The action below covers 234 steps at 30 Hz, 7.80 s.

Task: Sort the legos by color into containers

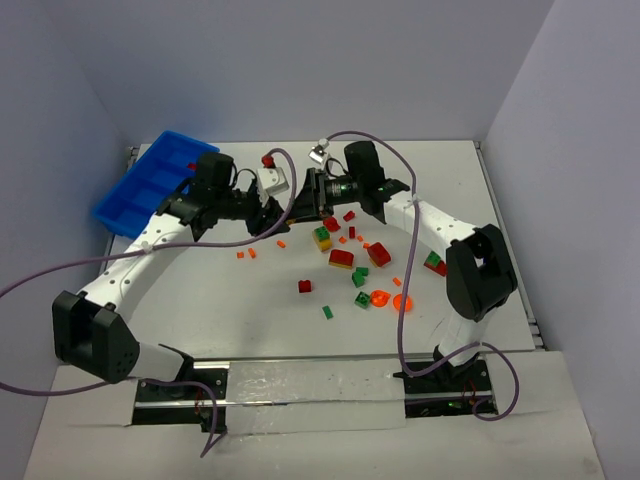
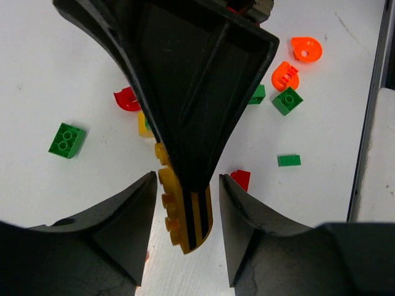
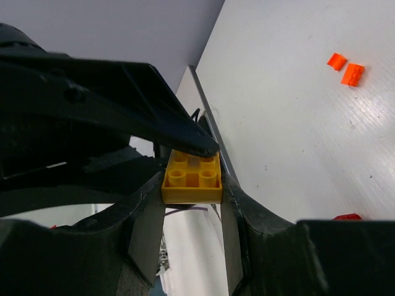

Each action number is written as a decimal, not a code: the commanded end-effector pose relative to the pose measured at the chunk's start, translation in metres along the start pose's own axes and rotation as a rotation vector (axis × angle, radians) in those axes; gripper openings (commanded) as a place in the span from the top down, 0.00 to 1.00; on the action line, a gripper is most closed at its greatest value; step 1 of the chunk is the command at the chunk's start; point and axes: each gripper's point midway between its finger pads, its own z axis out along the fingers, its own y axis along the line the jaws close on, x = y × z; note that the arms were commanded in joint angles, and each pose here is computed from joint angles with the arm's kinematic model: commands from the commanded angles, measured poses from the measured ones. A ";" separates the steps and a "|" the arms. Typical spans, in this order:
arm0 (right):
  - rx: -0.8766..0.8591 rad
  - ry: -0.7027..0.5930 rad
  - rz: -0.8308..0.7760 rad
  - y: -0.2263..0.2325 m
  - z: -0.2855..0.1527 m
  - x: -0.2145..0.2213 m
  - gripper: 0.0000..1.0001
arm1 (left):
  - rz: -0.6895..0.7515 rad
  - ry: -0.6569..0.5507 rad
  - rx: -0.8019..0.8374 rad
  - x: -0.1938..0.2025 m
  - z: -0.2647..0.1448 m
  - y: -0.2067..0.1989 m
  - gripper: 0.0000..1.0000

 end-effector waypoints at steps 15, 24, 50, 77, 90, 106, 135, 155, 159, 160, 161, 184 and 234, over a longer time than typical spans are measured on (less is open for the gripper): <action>-0.010 -0.076 -0.046 -0.001 -0.025 -0.026 0.08 | -0.143 -0.035 -0.175 0.018 -0.046 0.056 1.00; 0.198 -0.262 -0.120 -0.040 -0.097 -0.072 0.05 | -0.531 -0.114 -0.696 0.075 -0.152 0.240 1.00; 0.321 -0.275 -0.201 -0.051 -0.108 -0.081 0.02 | -0.941 -0.141 -1.349 0.200 -0.177 0.410 0.79; 0.445 -0.312 -0.228 -0.065 -0.158 -0.069 0.00 | -0.246 0.087 -0.280 0.041 -0.042 0.114 0.25; 0.650 -0.412 -0.113 -0.116 -0.250 -0.052 0.00 | 0.005 0.330 0.118 0.101 0.065 -0.075 0.19; 0.633 -0.411 -0.095 -0.118 -0.249 -0.051 0.00 | 0.127 0.457 0.078 0.140 0.114 -0.069 0.28; 0.622 -0.397 -0.120 -0.117 -0.248 -0.050 0.00 | -0.235 0.167 -0.162 0.059 0.019 0.053 1.00; 0.968 -0.282 -0.429 -0.137 -0.295 -0.047 0.00 | -0.682 -0.120 -0.944 0.057 -0.171 0.283 1.00; 0.979 -0.270 -0.491 -0.148 -0.292 -0.045 0.00 | -0.668 -0.117 -0.878 0.071 -0.158 0.289 1.00; 0.982 -0.288 -0.508 -0.149 -0.291 -0.045 0.00 | -0.688 -0.141 -0.863 0.074 -0.154 0.291 1.00; 0.981 -0.304 -0.524 -0.148 -0.291 -0.046 0.00 | -0.698 -0.157 -0.845 0.075 -0.152 0.292 1.00; 0.996 -0.260 -0.594 -0.164 -0.262 -0.084 0.00 | -0.695 -0.174 -1.059 0.127 -0.144 0.416 0.93; 0.925 -0.161 -0.629 -0.150 -0.241 -0.081 0.00 | 0.065 0.057 0.086 0.066 0.141 0.195 0.10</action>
